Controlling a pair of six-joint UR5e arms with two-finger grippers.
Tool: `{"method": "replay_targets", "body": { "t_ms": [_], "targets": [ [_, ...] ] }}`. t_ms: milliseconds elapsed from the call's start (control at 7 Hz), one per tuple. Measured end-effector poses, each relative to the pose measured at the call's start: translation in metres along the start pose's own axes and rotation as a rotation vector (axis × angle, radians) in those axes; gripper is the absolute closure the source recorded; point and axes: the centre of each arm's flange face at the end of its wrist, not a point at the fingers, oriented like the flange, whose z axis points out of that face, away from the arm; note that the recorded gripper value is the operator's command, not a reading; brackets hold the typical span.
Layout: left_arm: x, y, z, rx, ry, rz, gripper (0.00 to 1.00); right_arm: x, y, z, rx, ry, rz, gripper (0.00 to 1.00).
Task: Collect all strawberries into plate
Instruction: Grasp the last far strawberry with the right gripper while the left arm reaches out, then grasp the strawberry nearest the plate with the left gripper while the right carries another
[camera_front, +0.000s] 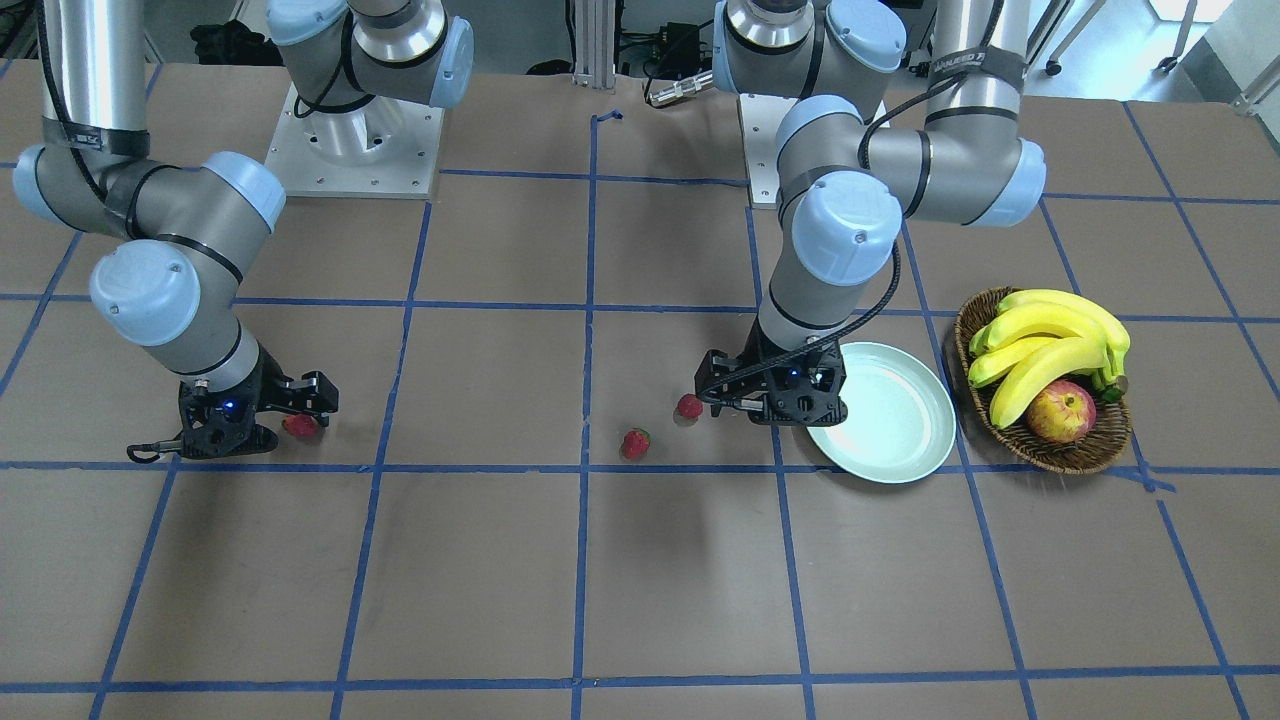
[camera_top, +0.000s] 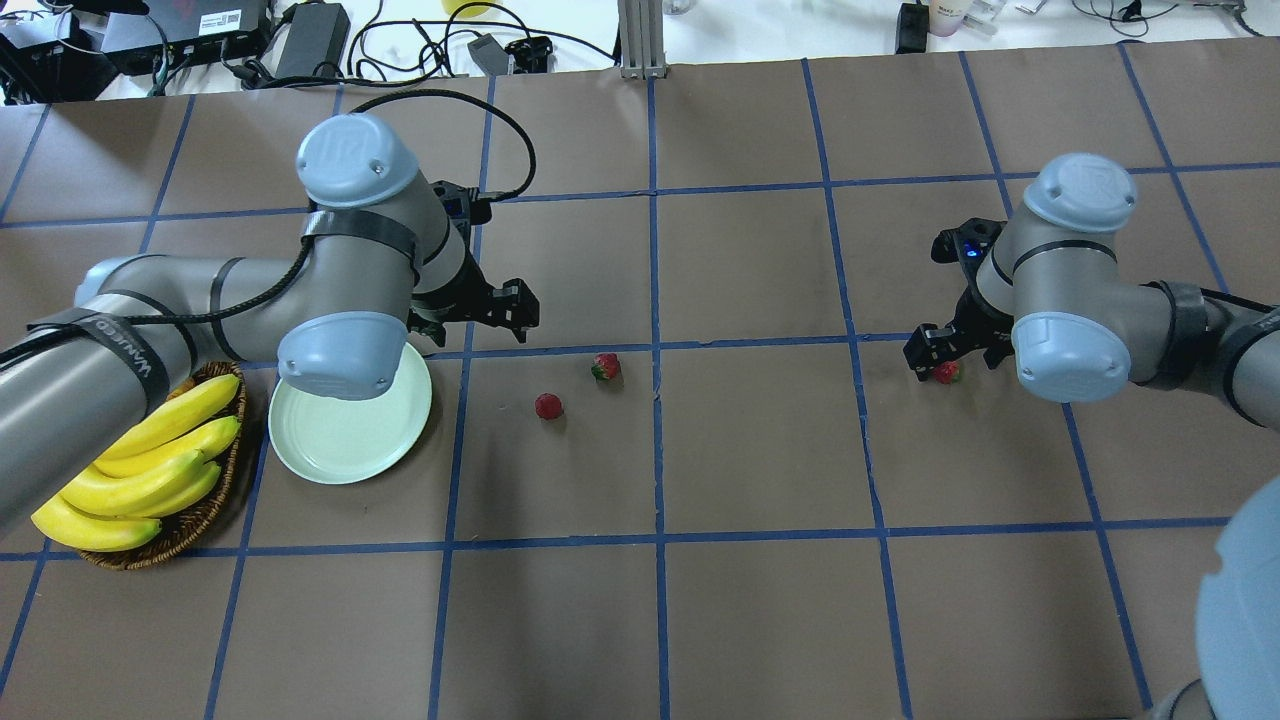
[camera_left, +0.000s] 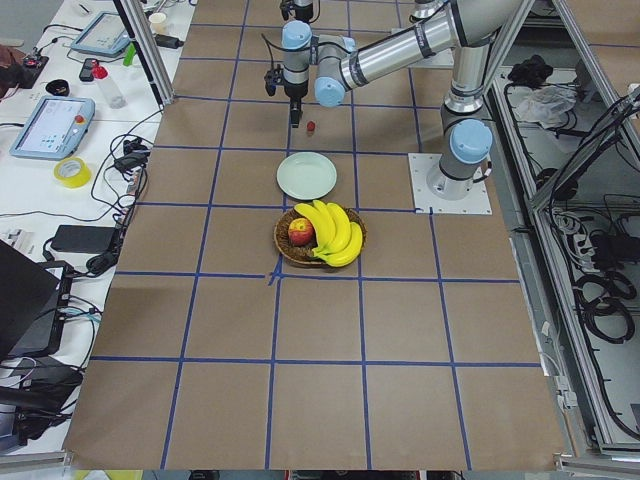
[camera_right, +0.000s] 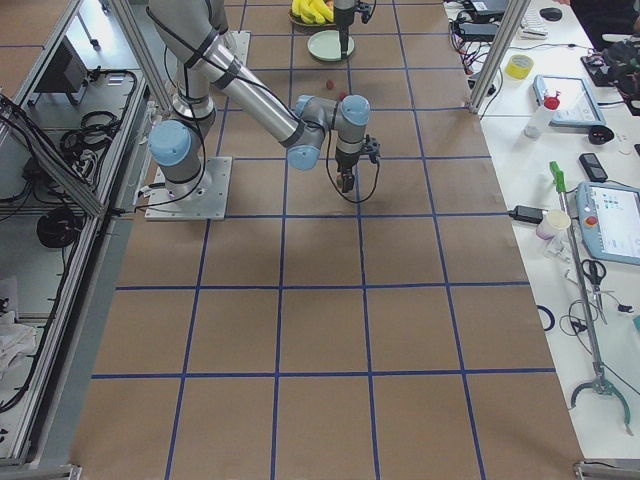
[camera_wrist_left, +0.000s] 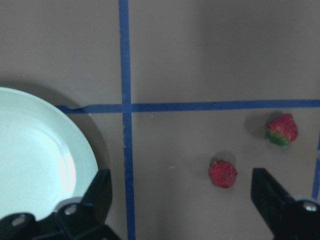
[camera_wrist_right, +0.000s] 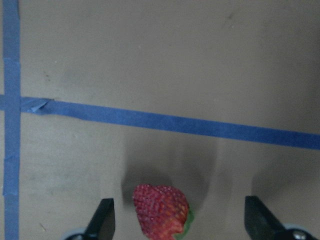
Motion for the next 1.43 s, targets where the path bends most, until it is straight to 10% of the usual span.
{"method": "replay_targets", "body": {
  "t_ms": [714,1286,1429],
  "targets": [
    [0.041,0.018,0.076,-0.128,-0.004,-0.014,0.08,-0.026,-0.007,-0.007,0.021,0.003,0.012,1.00],
    [0.042,0.029,0.086,-0.161,-0.001,0.003,0.57,-0.155,-0.015,-0.022,0.045,-0.054,0.151,1.00],
    [0.042,0.029,0.085,-0.159,0.002,0.003,0.84,-0.193,-0.012,-0.025,0.044,-0.103,0.208,1.00]
  ]
}}
